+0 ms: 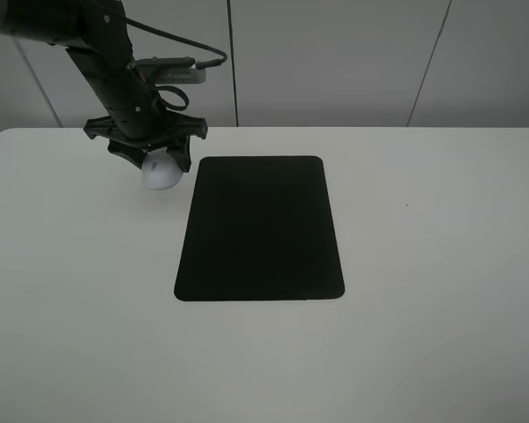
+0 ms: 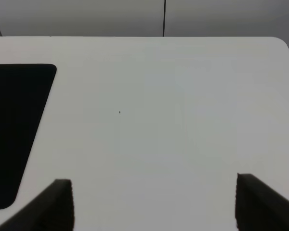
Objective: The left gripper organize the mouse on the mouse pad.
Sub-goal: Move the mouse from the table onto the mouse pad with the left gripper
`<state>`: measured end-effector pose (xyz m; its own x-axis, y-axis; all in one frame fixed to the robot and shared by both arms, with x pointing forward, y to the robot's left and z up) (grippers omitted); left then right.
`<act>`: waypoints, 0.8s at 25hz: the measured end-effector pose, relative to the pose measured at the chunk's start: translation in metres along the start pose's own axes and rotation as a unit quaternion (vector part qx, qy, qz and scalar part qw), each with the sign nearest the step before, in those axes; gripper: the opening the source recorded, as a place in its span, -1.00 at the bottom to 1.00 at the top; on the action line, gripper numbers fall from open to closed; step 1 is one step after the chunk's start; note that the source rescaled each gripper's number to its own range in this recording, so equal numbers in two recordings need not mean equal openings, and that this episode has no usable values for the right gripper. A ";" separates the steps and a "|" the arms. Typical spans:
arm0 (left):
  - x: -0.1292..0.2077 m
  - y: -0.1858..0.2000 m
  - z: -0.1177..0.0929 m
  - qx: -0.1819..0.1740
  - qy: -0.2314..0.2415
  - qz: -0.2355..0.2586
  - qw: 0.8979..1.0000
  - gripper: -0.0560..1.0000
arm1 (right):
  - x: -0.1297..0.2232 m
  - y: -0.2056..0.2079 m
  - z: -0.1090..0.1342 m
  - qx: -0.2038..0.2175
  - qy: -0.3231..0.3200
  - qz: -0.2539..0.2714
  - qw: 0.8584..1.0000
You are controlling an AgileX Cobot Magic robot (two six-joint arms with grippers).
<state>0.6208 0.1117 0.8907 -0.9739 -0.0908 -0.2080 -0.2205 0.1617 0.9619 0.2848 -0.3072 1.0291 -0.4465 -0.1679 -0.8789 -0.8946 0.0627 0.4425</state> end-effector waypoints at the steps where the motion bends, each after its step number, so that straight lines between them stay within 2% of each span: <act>1: 0.001 -0.002 -0.007 0.004 0.001 0.001 1.000 -0.89 | 0.000 0.000 0.000 0.000 0.000 0.000 1.000; 11: 0.015 -0.029 -0.072 0.015 -0.008 0.024 1.000 -0.89 | 0.000 0.000 0.000 0.000 0.000 0.000 1.000; 16: 0.025 -0.044 -0.089 0.010 -0.002 0.038 0.999 -0.89 | 0.000 0.000 0.000 0.000 0.000 0.000 1.000; 20: 0.029 -0.048 -0.093 0.001 0.015 0.035 0.999 -0.89 | 0.000 0.000 0.000 0.000 0.000 0.000 1.000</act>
<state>0.6085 0.0100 0.8551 -0.9850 -0.1090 -0.1341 -0.1514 0.1703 0.9737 0.2848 -0.3072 1.0291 -0.4465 -0.1679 -0.8789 -0.8946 0.0627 0.4425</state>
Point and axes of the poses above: a point on each arm's last joint axis where the gripper is mounted, y pointing back along that axis away from the gripper, z along the wrist's bending axis when the last joint is at zero, x = y × z, the point moved 6 cm from there along -y, pointing out along that axis toward the gripper, and after that the axes turned 10 degrees about y, right-handed, at the moved point
